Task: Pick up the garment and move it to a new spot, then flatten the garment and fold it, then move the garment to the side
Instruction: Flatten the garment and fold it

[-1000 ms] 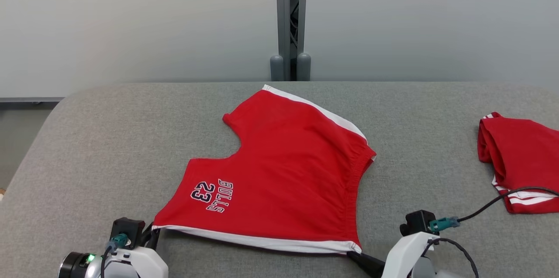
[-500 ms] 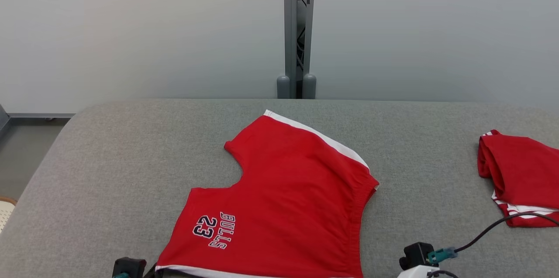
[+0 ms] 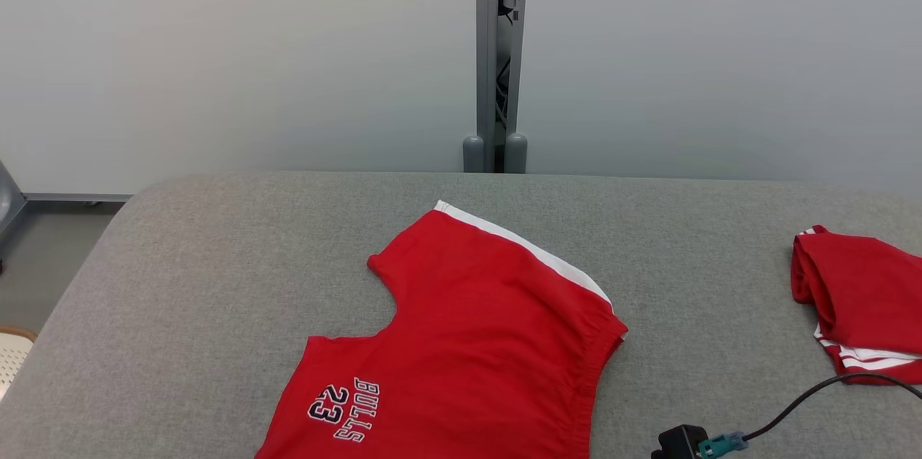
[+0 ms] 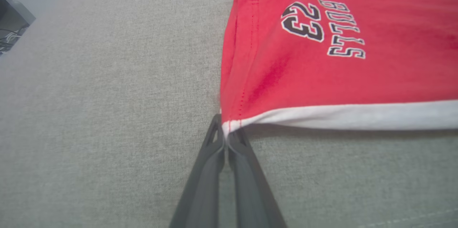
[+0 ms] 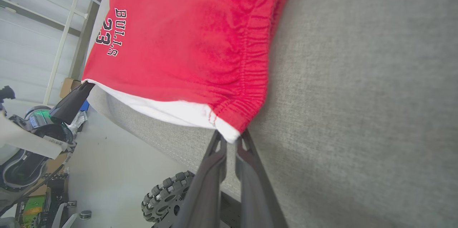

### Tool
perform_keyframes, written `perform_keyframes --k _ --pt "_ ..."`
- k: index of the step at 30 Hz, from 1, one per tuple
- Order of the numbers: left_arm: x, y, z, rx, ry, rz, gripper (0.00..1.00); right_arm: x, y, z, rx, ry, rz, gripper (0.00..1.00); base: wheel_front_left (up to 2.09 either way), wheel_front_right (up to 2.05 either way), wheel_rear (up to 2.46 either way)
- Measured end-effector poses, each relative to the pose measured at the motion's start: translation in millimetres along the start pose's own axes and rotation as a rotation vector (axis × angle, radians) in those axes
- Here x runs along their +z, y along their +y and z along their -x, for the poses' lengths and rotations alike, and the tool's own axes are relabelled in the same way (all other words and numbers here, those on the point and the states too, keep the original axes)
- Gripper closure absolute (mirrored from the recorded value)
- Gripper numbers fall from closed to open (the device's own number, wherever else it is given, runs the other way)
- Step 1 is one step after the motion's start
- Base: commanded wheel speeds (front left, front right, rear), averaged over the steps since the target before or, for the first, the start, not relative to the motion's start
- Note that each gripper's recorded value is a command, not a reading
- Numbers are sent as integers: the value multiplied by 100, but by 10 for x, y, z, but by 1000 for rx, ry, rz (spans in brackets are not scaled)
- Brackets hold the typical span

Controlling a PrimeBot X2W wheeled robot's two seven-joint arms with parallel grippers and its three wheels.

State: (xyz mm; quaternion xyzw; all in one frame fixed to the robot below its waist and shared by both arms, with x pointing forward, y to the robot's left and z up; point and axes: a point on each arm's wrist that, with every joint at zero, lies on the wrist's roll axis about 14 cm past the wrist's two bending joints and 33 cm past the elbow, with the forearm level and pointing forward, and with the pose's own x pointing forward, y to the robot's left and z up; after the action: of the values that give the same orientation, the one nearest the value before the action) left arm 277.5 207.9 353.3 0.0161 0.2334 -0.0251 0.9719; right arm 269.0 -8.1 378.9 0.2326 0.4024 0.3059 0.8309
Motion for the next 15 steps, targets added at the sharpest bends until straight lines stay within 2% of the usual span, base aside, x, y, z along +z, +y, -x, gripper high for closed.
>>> perform_keyframes --k 8,12,15 --pt "94 32 -52 -5 -18 -34 100 -17 45 -2 20 -3 -7 100 0 0 0" --pt "277 41 -163 -18 -47 -74 100 116 80 -5 34 -43 -10 100 0 0 0" --pt "383 -4 -246 -56 -57 -142 100 258 112 10 49 -91 -16 100 0 0 0"
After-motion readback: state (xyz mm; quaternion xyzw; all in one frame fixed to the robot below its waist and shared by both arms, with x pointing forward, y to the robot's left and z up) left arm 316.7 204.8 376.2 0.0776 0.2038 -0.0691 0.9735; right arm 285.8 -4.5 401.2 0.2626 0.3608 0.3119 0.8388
